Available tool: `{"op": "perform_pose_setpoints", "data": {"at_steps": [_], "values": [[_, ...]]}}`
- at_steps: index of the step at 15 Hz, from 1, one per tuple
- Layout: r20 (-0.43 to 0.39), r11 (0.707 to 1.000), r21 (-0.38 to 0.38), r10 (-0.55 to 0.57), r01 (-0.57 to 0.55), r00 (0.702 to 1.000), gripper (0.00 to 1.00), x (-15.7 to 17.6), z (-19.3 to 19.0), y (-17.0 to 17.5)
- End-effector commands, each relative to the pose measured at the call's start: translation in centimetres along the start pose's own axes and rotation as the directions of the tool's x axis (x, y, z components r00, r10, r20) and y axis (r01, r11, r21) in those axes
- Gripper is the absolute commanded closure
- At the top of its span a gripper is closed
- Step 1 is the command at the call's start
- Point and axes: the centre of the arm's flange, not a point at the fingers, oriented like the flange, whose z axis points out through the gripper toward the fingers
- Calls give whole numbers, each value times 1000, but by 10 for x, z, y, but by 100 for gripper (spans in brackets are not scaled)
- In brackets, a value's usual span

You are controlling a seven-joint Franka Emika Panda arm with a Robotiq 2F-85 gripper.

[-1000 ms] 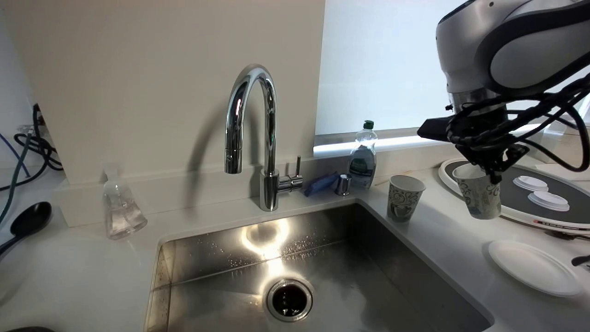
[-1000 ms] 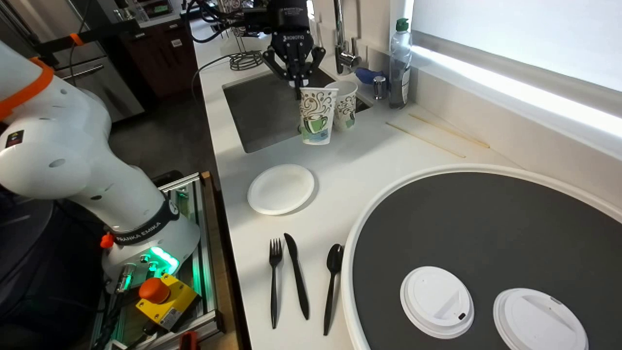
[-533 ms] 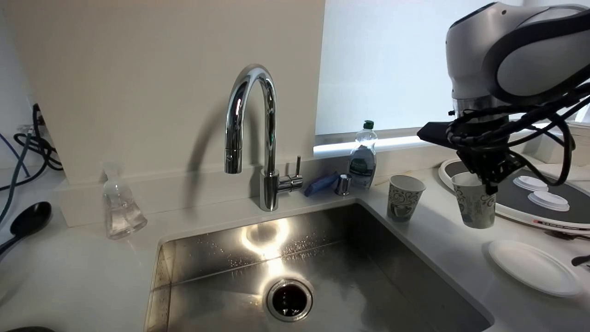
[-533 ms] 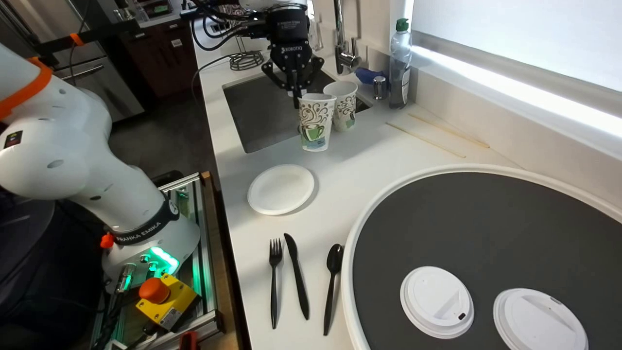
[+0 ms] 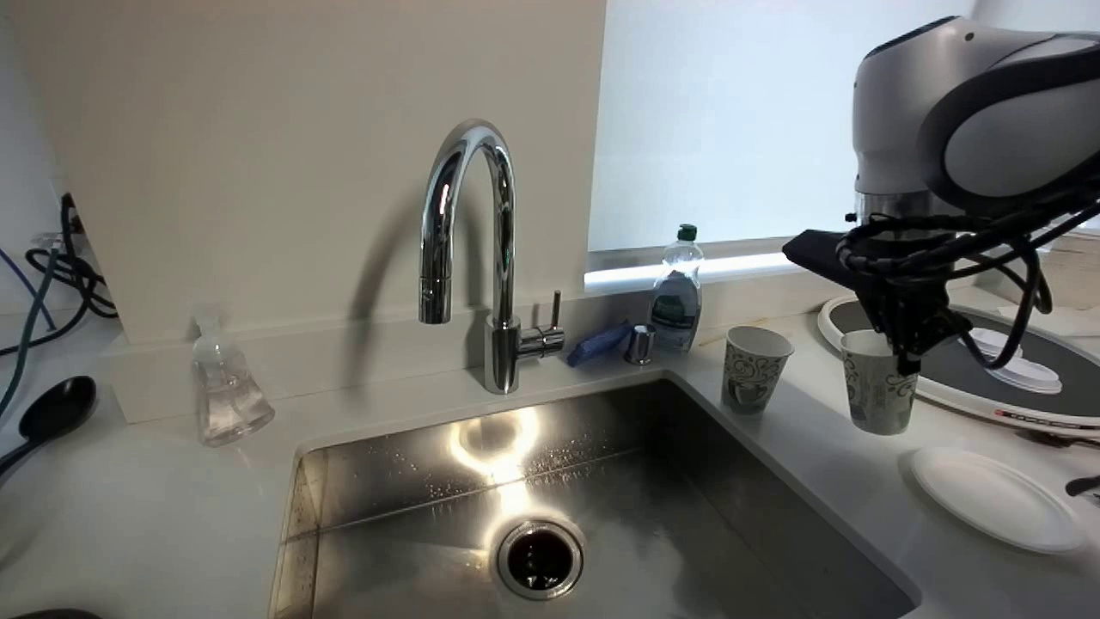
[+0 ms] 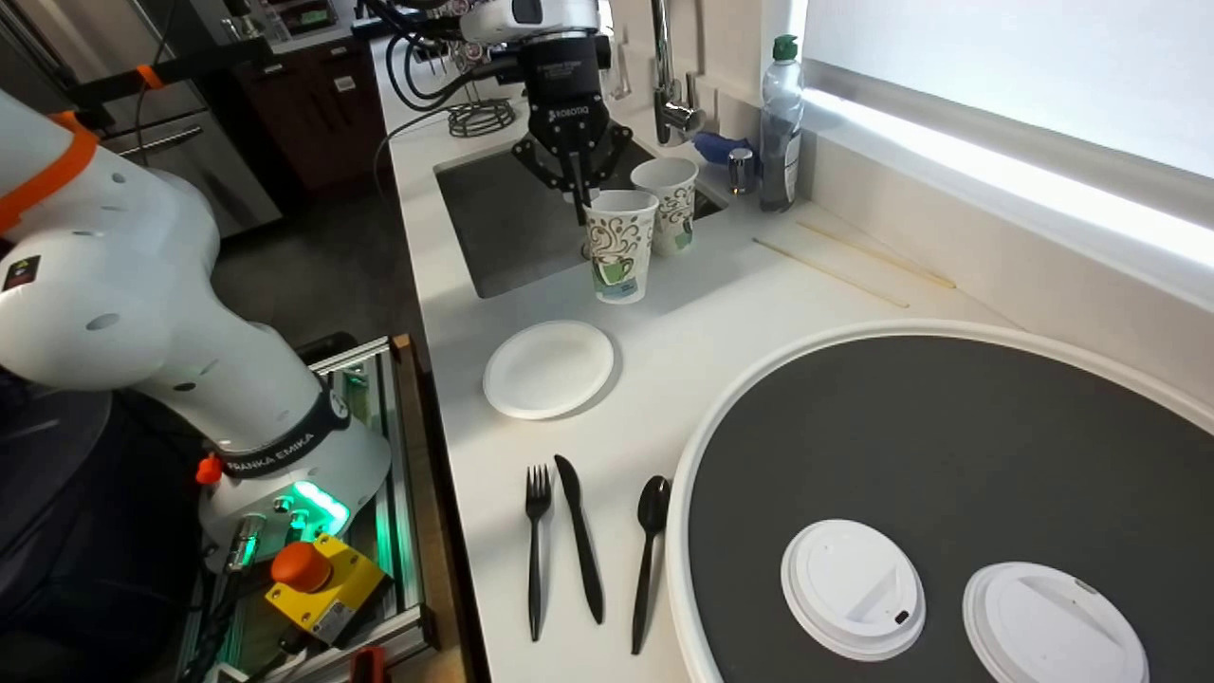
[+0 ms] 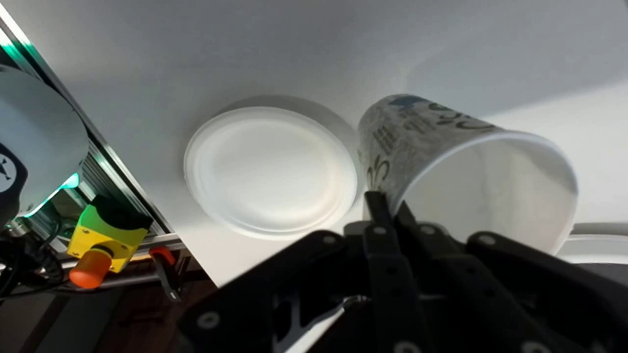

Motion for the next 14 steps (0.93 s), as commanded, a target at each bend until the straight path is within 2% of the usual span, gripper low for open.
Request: {"op": "perform_pose_setpoints", "data": {"at_steps": [1,14], "values": [[47,997,40,69,-71,997,99,-1,8,13],[110,972,38,225,-230,968,99,-9,23,20]]}}
